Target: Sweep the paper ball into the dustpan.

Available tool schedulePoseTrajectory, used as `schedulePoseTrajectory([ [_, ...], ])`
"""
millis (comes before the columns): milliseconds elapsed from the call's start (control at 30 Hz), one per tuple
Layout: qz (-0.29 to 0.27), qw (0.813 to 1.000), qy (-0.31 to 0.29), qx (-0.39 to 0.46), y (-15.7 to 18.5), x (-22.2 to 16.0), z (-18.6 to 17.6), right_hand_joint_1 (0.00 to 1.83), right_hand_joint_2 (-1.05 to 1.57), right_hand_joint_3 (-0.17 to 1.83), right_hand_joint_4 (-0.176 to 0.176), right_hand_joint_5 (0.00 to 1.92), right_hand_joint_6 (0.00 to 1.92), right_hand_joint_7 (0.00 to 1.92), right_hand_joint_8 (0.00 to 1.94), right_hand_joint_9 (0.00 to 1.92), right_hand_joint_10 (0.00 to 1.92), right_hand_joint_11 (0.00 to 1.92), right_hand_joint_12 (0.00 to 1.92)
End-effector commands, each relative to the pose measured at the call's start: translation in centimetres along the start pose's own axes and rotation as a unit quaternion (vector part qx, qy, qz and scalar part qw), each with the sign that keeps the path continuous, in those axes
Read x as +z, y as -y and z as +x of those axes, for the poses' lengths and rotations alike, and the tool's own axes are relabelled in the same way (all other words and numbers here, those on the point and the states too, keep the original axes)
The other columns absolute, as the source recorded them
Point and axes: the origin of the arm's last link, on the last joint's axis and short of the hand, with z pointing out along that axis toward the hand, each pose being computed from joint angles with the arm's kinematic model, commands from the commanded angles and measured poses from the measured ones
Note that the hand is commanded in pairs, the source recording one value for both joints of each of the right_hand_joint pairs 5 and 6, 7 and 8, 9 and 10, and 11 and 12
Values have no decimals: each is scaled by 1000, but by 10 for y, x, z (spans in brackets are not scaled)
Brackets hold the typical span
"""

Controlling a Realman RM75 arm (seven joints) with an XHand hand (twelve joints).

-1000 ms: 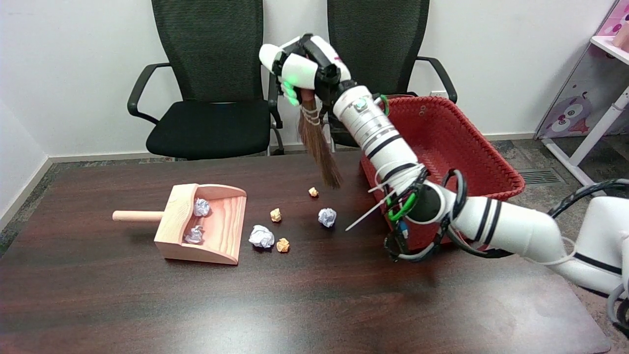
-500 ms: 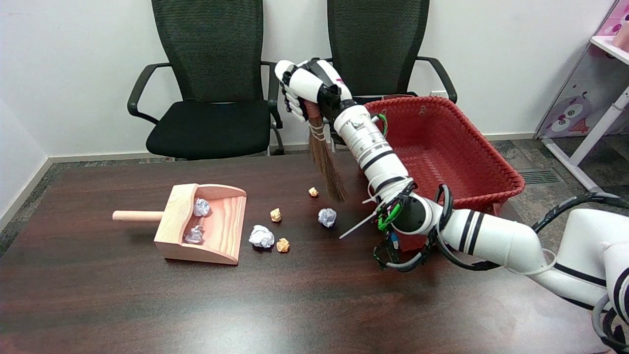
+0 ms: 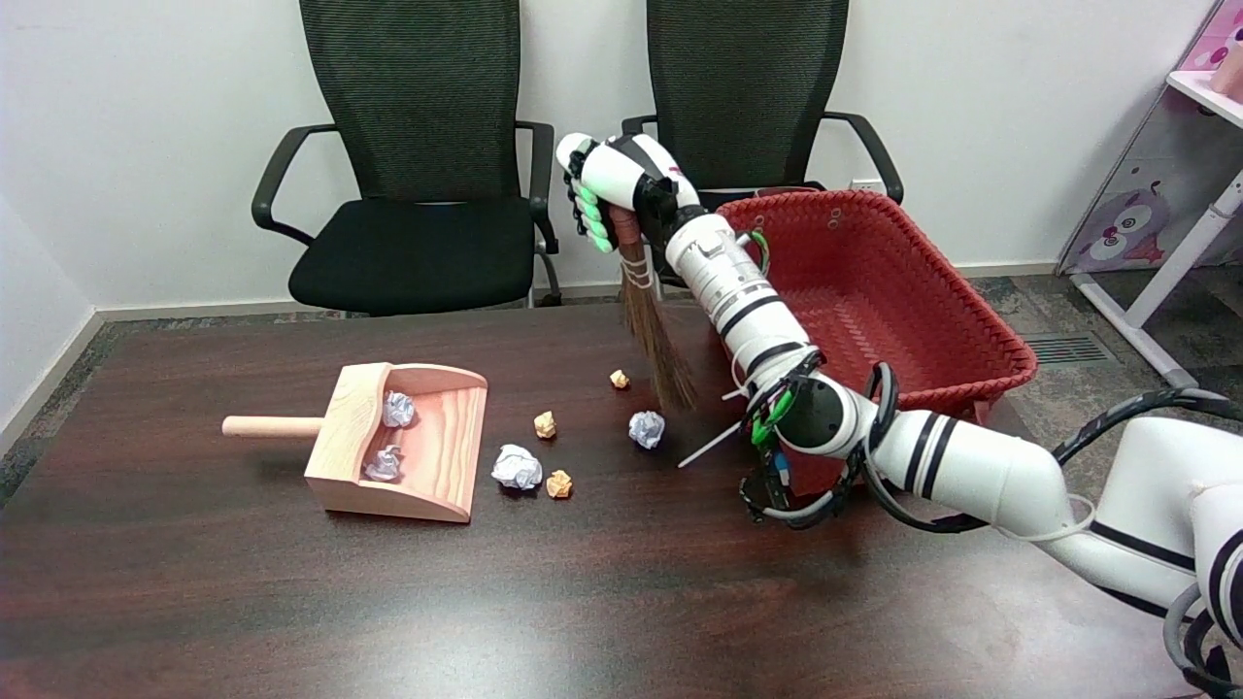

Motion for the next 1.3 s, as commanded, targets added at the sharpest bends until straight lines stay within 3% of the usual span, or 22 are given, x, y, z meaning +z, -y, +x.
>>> schedulePoseTrajectory([
  [33, -51, 998, 32, -35, -31, 1, -7, 596, 1535, 1346, 79, 1920, 1920, 1920, 1920, 1920, 1920, 1920, 1920],
  [267, -22, 997, 21, -75, -31, -7, -9, 578, 1545, 1332, 81, 1920, 1920, 1920, 1920, 1920, 1920, 1920, 1920],
  [733, -43, 998, -12, -32, -45, -37, 2, 599, 1571, 1265, 81, 1920, 1920, 1920, 1920, 1920, 1920, 1920, 1920],
  [1300, -79, 997, 7, -17, -69, -45, -29, 595, 1571, 1370, 82, 1920, 1920, 1920, 1920, 1920, 1920, 1920, 1920],
])
